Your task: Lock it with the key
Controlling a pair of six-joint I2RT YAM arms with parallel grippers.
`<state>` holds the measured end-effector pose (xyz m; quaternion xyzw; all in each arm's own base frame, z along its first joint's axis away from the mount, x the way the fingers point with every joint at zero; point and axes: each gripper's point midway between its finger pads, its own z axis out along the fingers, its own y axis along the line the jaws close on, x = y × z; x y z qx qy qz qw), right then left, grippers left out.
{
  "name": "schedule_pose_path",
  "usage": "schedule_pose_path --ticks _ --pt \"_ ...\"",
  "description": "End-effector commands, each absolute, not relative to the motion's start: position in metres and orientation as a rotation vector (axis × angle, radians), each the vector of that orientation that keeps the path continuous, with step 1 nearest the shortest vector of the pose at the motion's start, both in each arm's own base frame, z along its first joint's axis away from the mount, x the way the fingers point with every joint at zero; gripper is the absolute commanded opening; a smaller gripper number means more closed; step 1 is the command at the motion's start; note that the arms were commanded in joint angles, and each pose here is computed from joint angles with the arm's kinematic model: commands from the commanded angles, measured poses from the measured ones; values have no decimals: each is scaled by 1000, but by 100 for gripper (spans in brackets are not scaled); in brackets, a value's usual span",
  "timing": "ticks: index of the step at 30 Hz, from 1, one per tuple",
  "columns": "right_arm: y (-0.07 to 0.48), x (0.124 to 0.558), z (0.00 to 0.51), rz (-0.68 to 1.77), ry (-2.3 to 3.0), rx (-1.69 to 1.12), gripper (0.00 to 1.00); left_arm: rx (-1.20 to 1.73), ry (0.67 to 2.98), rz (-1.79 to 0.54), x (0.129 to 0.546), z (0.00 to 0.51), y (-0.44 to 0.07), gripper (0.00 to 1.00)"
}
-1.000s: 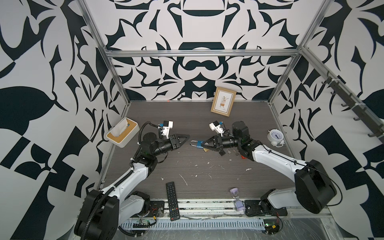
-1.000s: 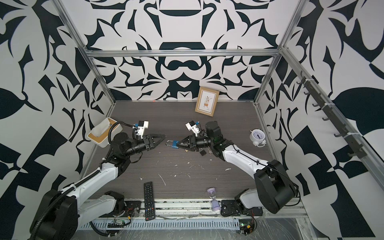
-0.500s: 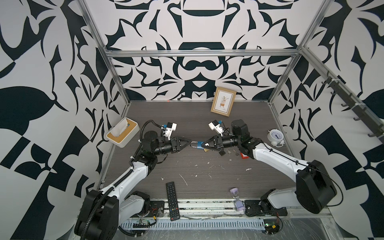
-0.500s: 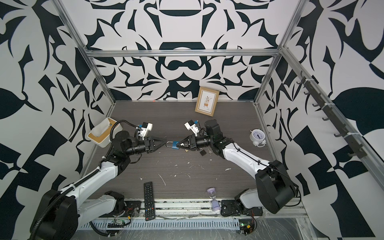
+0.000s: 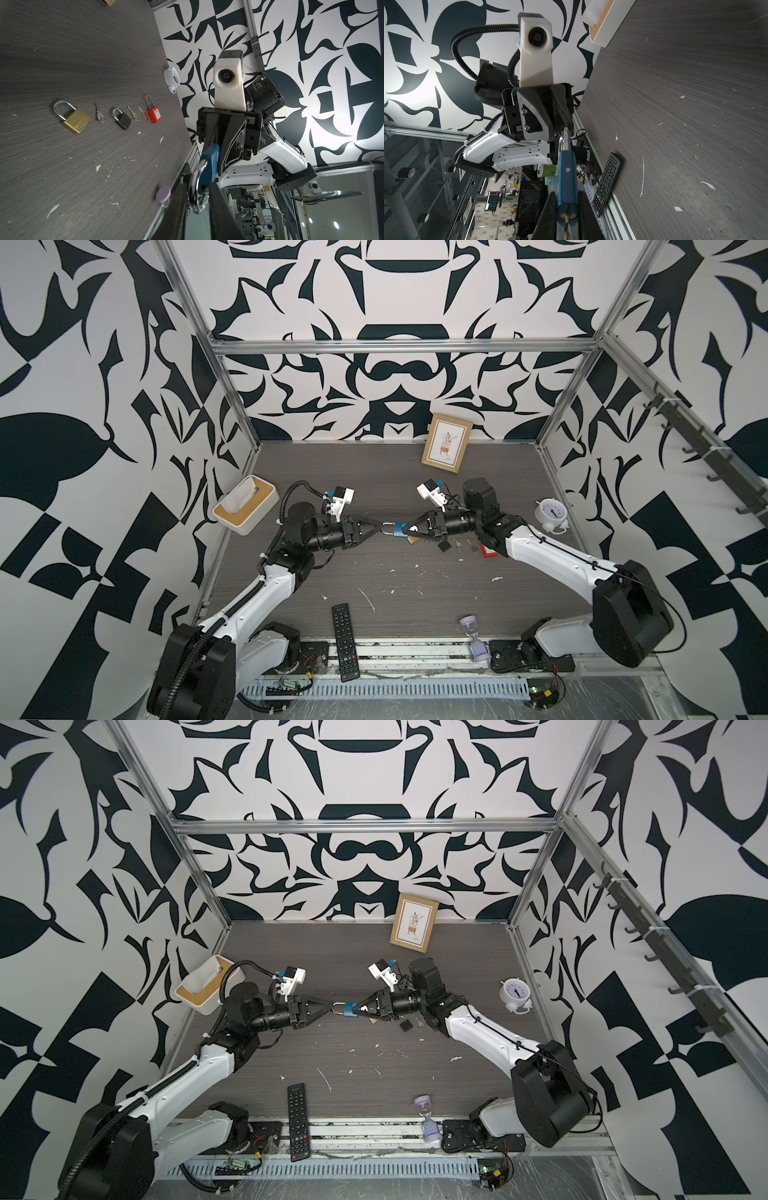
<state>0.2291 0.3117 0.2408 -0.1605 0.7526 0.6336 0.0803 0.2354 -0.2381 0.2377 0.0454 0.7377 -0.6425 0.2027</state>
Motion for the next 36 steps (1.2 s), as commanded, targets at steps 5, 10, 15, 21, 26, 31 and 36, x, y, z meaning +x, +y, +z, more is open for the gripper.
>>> schedule_pose_path --ticks 5,10,15,21,26,31,36 --pt "316 233 279 1908 2094 -584 0 172 2027 -1802 233 248 -238 19" --pt "317 231 280 1911 2088 -597 0 175 2027 -1808 233 248 -239 19" --pt "317 230 278 1911 2096 -595 0 173 2023 -1813 234 248 -239 14" --pt "318 231 276 1908 2098 -595 0 155 2015 -1830 234 248 -239 9" --pt "319 231 275 1904 2098 -596 0 147 2009 -1843 235 250 -239 0" --pt "321 232 274 1900 2095 -593 0 136 2006 -1847 234 251 -239 0" --pt "325 233 275 1916 2082 -588 0 142 2001 -1846 232 250 -240 0"
